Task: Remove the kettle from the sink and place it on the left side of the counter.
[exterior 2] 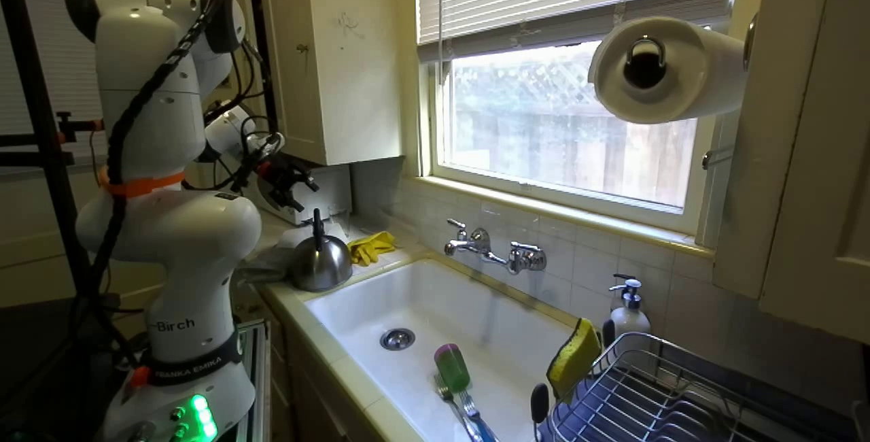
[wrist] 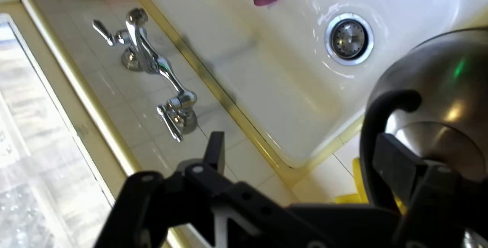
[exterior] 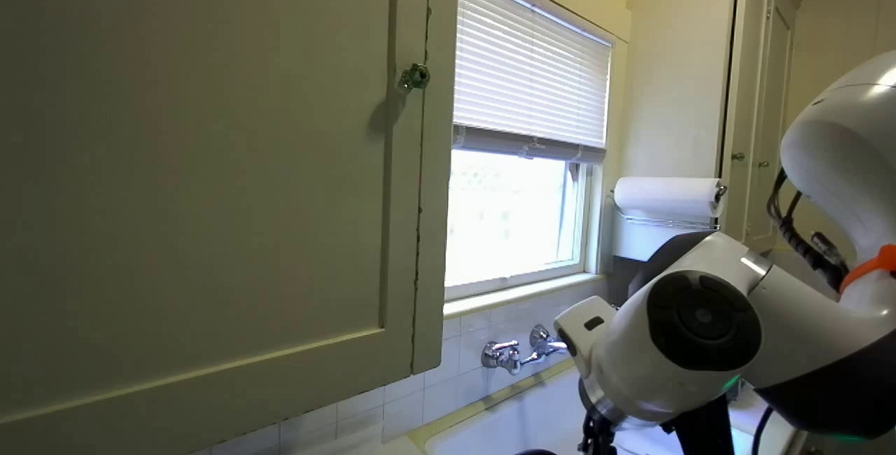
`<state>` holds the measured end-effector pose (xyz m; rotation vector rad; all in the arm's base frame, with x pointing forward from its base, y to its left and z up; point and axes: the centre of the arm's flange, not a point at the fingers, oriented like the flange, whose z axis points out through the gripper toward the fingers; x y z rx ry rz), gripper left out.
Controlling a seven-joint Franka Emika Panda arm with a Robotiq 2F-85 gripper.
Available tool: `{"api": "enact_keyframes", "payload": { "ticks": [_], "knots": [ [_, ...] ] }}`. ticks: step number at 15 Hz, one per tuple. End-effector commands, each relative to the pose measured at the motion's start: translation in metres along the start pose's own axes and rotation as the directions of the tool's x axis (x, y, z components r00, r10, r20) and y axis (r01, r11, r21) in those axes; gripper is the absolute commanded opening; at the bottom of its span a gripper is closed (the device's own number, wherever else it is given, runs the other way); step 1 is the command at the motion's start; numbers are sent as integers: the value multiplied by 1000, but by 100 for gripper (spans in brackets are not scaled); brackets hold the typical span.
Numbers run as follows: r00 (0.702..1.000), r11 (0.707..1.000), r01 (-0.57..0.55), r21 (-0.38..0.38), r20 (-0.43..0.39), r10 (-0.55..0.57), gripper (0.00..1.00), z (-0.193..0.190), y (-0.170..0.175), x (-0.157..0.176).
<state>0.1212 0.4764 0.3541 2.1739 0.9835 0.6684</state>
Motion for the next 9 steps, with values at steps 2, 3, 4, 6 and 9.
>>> {"api": "enact_keyframes", "payload": {
  "ticks": [2, 3, 4, 6, 9],
  "knots": [
    [967, 970, -243, -18, 79, 243, 100, 21, 60, -89],
    [951, 956, -292, -25, 98, 293, 100, 24, 75, -101],
    [933, 940, -340, -35, 113, 342, 100, 32, 87, -112],
    [906, 916, -398, -56, 129, 402, 100, 40, 115, -131],
    [913, 923, -379, -67, 138, 385, 100, 43, 103, -103]
  ]
}}
